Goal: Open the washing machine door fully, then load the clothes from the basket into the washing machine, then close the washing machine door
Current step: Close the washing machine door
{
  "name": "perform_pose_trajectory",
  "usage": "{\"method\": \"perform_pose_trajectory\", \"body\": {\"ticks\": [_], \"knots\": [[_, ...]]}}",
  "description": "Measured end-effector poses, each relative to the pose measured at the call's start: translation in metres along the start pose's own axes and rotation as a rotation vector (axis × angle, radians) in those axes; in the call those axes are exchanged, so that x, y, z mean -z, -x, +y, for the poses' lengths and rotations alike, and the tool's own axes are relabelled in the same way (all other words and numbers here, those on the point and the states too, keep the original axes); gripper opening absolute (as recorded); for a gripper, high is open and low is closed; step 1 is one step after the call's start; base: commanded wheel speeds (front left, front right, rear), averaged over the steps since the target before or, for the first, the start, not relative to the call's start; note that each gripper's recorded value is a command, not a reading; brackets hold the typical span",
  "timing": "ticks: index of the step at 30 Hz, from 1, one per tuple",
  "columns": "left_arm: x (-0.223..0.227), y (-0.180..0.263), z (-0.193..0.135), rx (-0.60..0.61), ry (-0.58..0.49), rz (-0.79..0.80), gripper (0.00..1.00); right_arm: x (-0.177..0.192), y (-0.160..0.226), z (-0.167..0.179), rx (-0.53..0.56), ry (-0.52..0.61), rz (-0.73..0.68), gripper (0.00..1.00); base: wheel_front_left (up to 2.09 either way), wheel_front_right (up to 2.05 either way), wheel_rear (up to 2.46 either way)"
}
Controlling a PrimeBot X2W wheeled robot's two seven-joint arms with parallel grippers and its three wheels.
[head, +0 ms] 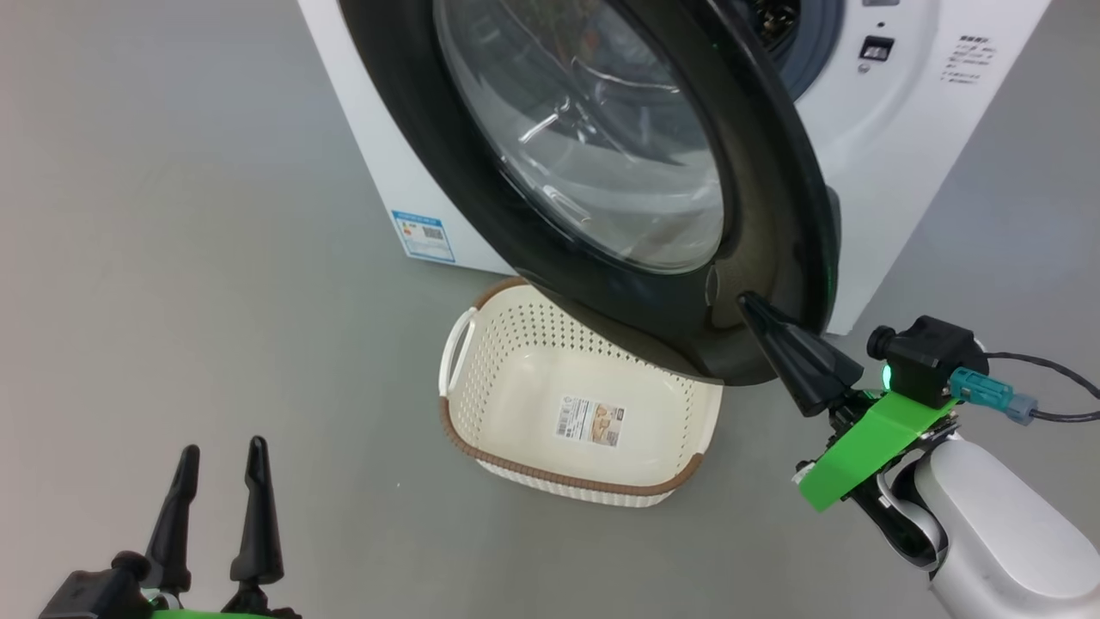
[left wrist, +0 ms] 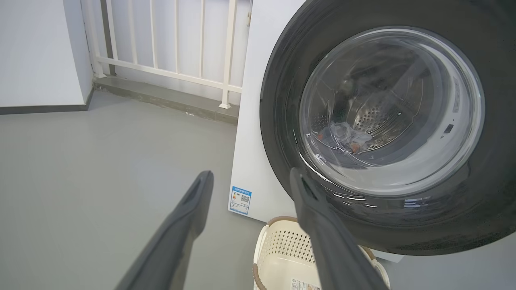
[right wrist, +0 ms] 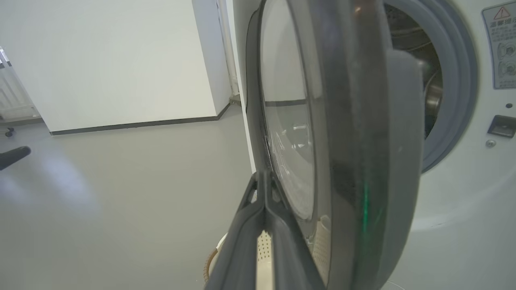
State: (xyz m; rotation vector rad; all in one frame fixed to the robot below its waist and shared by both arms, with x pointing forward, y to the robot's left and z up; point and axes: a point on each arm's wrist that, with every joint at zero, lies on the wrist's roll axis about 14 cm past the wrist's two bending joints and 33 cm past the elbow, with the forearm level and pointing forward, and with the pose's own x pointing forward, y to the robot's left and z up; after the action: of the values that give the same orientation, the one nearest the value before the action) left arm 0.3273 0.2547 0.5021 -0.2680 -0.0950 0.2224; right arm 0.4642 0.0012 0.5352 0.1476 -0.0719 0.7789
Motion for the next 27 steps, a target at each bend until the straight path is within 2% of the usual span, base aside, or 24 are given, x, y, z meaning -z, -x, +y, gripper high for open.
{"method": "perform_pose_trajectory", "body": {"ticks": [14, 27], "knots": [[0.008, -0.007, 0.003, -0.015, -0.01, 0.025, 1.0, 0.032, 0.0, -0.021, 0.049, -0.043, 0.069, 0.0, 0.0, 0.0, 0.0], [0.015, -0.022, 0.001, -0.008, -0.024, 0.042, 1.0, 0.025, -0.008, -0.065, 0.143, -0.051, 0.019, 0.0, 0.0, 0.0, 0.0]]}}
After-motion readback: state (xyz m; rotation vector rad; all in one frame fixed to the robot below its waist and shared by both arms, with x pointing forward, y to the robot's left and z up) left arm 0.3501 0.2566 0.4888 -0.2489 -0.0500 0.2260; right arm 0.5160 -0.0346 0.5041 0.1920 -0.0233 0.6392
